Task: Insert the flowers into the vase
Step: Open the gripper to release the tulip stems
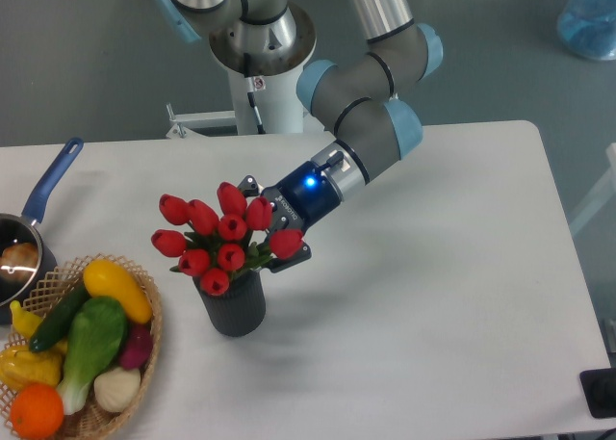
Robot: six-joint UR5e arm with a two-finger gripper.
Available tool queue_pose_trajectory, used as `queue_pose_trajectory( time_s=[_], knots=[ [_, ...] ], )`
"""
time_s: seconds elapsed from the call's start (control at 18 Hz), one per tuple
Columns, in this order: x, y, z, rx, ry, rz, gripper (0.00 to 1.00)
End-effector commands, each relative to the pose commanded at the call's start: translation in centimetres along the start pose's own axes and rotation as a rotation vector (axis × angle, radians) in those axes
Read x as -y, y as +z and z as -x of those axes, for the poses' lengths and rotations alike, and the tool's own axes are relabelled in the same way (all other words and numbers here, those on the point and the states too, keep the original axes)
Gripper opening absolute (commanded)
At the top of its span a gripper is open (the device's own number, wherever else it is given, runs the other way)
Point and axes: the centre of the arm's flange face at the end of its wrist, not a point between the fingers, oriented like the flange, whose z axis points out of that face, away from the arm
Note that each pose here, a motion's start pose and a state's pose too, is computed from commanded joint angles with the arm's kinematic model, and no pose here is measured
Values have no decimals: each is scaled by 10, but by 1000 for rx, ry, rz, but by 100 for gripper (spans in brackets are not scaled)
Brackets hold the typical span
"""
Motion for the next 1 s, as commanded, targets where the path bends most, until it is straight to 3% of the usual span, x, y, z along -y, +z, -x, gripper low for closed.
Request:
queue_pose_trajectory(
  time_s=[0.61, 0.89, 1.0],
  knots=[
    [-1, 0, 0, 0, 2, 0, 69],
    [-1, -5, 2, 9, 40, -1, 98],
    [-1, -5, 3, 10, 37, -1, 100]
  ],
)
